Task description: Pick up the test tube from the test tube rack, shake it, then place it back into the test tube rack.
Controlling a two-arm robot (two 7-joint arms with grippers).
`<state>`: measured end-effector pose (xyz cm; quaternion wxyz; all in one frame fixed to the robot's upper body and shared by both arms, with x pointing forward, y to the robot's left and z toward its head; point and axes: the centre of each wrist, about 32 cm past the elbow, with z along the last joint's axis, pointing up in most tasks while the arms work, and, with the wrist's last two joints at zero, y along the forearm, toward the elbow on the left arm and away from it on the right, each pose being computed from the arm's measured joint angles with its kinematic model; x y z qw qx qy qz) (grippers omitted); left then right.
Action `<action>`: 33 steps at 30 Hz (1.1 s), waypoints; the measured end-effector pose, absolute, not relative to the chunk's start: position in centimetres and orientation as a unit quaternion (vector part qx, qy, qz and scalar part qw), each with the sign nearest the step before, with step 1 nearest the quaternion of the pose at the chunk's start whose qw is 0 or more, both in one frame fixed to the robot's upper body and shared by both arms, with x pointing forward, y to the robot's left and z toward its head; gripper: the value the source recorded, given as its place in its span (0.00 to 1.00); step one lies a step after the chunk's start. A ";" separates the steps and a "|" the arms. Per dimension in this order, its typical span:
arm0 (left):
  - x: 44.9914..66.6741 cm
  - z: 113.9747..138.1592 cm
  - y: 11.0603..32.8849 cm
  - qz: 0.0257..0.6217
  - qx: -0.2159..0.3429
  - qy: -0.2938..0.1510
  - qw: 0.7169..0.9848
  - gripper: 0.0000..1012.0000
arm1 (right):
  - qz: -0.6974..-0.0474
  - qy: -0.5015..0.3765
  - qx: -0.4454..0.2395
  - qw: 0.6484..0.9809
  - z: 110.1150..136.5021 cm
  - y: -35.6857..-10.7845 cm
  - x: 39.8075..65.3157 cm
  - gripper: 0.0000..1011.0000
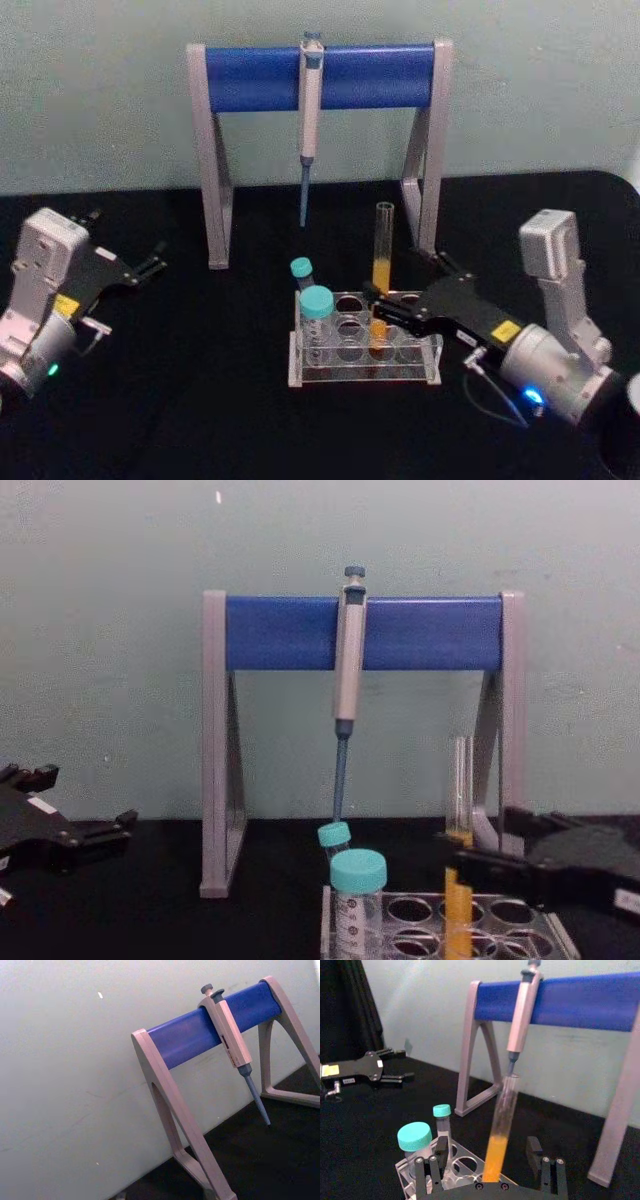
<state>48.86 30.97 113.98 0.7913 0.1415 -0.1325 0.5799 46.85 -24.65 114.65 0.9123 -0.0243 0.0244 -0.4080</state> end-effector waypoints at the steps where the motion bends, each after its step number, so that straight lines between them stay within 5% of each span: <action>1: 48.9 114.0 31.0 0.580 0.142 -0.132 0.791 0.99 | -0.410 0.024 -0.022 0.912 114.7 -24.8 46.7 0.99; 20: 48.9 114.0 31.0 0.580 0.142 -0.132 0.791 0.99 | -0.563 -0.013 -0.008 0.826 112.6 -27.8 42.4 0.99; 33: 48.9 114.0 31.0 0.580 0.141 -0.132 0.791 0.99 | -0.581 0.003 -0.063 0.811 109.9 -27.3 42.6 0.99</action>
